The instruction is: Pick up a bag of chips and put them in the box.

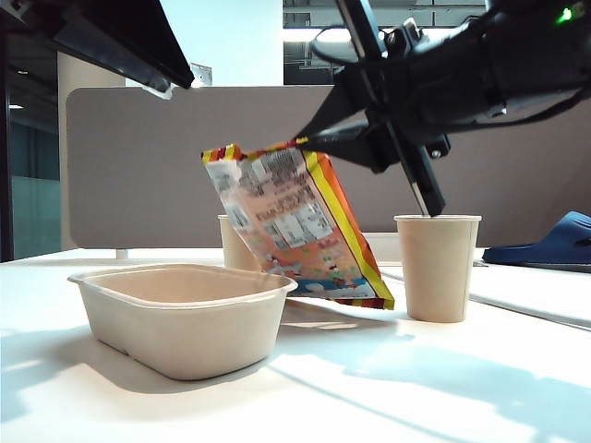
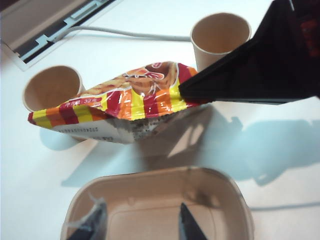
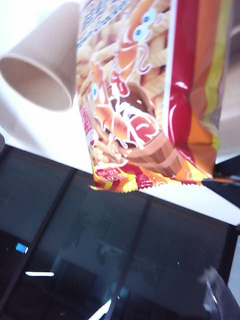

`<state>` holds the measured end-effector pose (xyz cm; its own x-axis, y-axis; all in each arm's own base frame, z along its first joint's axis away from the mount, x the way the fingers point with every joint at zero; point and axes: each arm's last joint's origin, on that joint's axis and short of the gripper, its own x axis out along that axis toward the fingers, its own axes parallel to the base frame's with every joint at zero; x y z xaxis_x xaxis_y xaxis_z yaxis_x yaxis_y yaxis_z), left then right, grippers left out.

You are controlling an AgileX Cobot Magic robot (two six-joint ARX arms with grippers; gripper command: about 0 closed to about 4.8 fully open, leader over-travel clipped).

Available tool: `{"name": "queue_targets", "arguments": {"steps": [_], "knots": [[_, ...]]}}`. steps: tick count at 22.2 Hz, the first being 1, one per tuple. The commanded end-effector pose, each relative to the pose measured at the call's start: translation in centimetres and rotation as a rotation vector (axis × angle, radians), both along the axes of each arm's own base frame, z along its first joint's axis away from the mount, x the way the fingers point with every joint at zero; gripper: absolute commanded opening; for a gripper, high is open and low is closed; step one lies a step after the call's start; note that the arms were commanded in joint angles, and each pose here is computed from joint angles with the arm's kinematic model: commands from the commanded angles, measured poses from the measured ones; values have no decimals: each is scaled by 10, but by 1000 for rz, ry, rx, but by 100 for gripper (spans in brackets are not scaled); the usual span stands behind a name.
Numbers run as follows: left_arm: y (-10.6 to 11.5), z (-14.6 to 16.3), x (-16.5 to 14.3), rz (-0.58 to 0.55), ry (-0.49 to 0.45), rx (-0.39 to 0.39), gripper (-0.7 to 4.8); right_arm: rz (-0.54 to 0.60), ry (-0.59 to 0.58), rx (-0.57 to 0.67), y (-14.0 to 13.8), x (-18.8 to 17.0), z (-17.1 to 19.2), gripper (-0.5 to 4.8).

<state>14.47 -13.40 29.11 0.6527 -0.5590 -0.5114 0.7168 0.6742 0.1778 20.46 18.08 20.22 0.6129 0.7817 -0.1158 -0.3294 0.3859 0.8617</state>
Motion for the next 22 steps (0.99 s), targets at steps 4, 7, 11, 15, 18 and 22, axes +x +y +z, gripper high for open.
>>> {"name": "queue_targets", "arguments": {"steps": [4, 7, 11, 15, 18, 22], "knots": [[5, -5, -4, -38, 4, 124, 306, 66, -48, 41, -1, -5, 14, -1], [7, -4, -5, -3, -6, 140, 306, 91, -62, 54, -3, -8, 19, -1], [12, 0, -9, 34, -22, 117, 305, 96, -90, 76, -5, -11, 27, -1], [15, 3, -13, 29, -27, 100, 305, 133, -144, 117, -9, -10, 38, -1], [16, 5, -15, 6, -27, 92, 305, 158, -179, 150, -12, -11, 45, -1], [24, 9, -16, 14, -61, 91, 305, 220, -216, 174, -16, -18, 55, -1]]}}
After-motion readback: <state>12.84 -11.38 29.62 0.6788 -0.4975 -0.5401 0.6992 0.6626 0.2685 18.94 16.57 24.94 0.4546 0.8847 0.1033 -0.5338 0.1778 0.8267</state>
